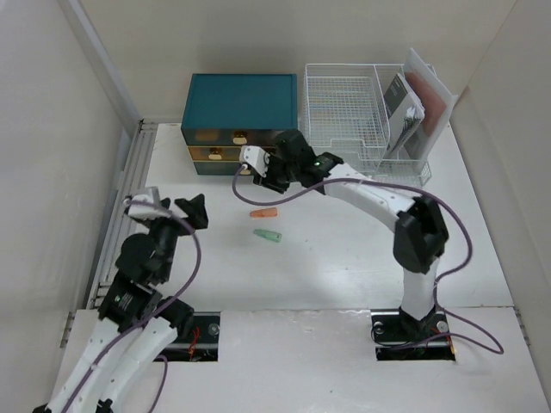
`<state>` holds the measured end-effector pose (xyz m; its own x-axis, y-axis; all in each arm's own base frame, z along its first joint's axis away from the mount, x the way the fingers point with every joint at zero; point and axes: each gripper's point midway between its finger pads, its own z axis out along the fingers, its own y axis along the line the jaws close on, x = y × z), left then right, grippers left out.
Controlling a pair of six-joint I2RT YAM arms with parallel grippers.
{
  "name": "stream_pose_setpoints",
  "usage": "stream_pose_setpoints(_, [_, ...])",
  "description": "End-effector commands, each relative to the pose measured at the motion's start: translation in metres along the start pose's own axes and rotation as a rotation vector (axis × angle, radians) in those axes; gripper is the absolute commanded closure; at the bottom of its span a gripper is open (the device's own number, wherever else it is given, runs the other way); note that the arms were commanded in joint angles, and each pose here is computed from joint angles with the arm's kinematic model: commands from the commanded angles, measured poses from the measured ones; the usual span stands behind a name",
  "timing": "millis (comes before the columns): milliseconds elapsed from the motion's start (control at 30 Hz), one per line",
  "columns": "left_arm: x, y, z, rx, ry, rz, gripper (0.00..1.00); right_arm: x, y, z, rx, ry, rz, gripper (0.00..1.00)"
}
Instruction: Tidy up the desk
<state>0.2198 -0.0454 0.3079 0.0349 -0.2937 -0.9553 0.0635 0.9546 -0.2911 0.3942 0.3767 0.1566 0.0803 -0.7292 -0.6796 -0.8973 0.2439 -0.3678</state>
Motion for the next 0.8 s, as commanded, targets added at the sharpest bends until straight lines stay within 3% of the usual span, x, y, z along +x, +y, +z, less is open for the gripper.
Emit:
stream_pose_setpoints(0, [0.027,-0.022,0.030,0.040,0.127,-0.016,0.15,-0.091,0.022,-0.082,-0.163,-0.333,-0.143,0.55])
stream_pose_setpoints(67, [0.029,-0.034,0.043,0.075,0.156,-0.072,0.15,-0.099,-0.008,-0.106,0.011,-0.325,-0.098,0.38])
stream_pose_setpoints(200, [0.044,-0.049,0.074,0.118,0.210,-0.181,0.23,-0.110,-0.065,-0.160,0.345,-0.356,-0.025,0.26])
stream_pose_setpoints(267, [0.055,-0.044,0.092,0.084,0.233,-0.235,0.47,-0.116,-0.088,-0.197,0.470,-0.422,0.048,0.21])
stream_pose_setpoints(300, [0.049,-0.049,0.100,0.103,0.214,-0.259,0.57,-0.112,-0.103,-0.212,0.525,-0.436,0.088,0.05])
stream_pose_setpoints(333, [0.062,-0.051,0.112,0.095,0.250,-0.269,0.66,-0.111,-0.108,-0.221,0.540,-0.449,0.120,0.02])
stream_pose_setpoints(367, [0.061,-0.051,0.121,0.098,0.245,-0.271,0.84,-0.114,-0.110,-0.238,0.542,-0.493,0.167,0.00])
stream_pose_setpoints(433, [0.064,-0.058,0.137,0.106,0.243,-0.308,0.92,-0.109,-0.114,-0.254,0.506,-0.544,0.210,0.00])
stream_pose_setpoints(500, [0.087,-0.053,0.157,0.076,0.287,-0.322,0.87,-0.109,-0.109,-0.271,0.449,-0.606,0.260,0.00])
stream_pose_setpoints(633, [0.110,-0.050,0.187,0.068,0.304,-0.350,0.58,-0.114,-0.096,-0.302,0.323,-0.707,0.269,0.00])
stream_pose_setpoints(767, [0.138,-0.039,0.210,0.016,0.338,-0.299,0.46,-0.106,-0.098,-0.317,0.312,-0.731,0.302,0.00])
